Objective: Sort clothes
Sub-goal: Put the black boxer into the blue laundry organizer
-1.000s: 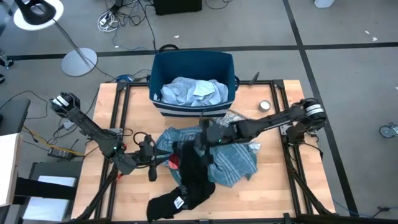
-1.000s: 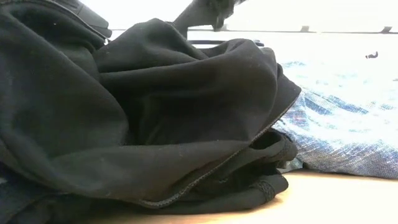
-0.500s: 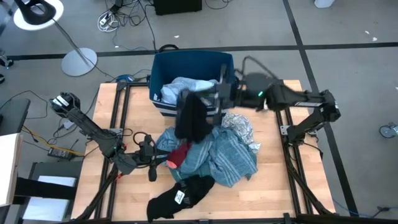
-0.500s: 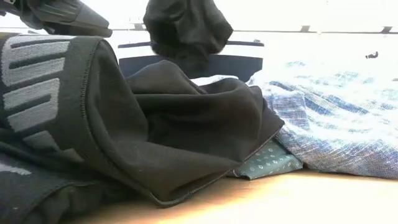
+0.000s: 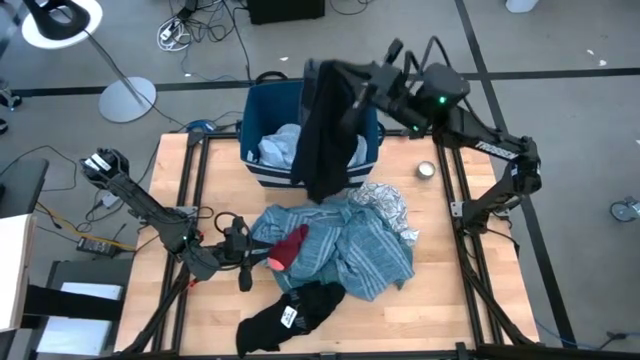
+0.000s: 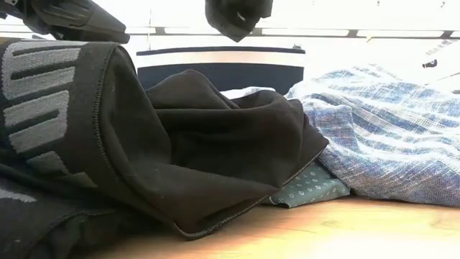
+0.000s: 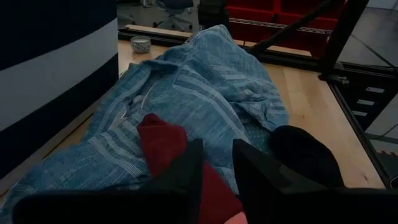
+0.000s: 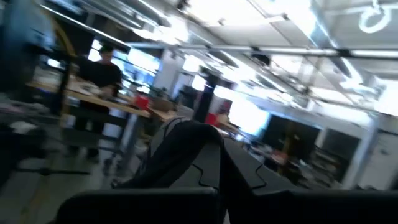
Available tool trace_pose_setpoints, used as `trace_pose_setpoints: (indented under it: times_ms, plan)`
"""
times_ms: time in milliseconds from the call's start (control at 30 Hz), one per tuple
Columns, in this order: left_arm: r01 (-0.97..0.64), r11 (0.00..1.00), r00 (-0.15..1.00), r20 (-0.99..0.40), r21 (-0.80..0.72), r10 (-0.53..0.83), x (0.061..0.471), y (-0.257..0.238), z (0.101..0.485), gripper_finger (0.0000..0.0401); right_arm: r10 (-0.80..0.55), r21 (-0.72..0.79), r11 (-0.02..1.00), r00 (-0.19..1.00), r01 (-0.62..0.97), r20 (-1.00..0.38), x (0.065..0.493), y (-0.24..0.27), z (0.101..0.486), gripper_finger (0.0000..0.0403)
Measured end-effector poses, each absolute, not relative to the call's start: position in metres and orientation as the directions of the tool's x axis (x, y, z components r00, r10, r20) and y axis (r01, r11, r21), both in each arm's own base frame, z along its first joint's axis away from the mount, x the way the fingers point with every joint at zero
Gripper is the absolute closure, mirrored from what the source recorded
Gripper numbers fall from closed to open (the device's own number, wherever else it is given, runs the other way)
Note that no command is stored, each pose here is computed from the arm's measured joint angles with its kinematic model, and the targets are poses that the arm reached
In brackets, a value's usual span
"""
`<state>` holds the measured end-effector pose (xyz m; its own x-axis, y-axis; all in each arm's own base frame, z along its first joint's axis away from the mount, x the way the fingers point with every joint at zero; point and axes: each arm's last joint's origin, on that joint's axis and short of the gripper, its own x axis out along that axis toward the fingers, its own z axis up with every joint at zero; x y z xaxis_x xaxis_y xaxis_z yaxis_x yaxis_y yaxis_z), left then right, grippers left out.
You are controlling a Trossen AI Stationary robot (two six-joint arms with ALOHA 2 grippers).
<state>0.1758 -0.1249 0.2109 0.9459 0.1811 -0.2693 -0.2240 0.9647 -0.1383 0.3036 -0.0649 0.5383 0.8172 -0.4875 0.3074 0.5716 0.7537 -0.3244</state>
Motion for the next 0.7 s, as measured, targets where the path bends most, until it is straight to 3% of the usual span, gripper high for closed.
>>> trace_pose_setpoints:
  times_ms: [267,367,500,700]
  plan:
    - [-0.225,0.966,0.944,-0.275,-0.130,0.183,0.175,-0.125,0.210,0.0309,-0.539,-0.169,0.804,0.819,0.570,0.195,0.301,-0.089,0.527,0.0399]
    - [-0.225,0.966,0.944,-0.275,-0.130,0.183,0.175,-0.125,0.210,0.0309,-0.542,-0.105,0.830,0.837,0.547,0.078,0.303,-0.090,0.515,0.0395]
    - [-0.225,0.966,0.944,-0.275,-0.130,0.183,0.175,-0.125,0.210,0.0309,-0.516,-0.127,0.855,0.848,0.502,-0.121,0.303,-0.089,0.495,0.0379]
    - [-0.226,0.965,0.944,-0.274,-0.136,0.182,0.176,-0.125,0.210,0.0309,-0.500,-0.108,0.861,0.790,0.496,-0.354,0.294,-0.091,0.473,0.0335]
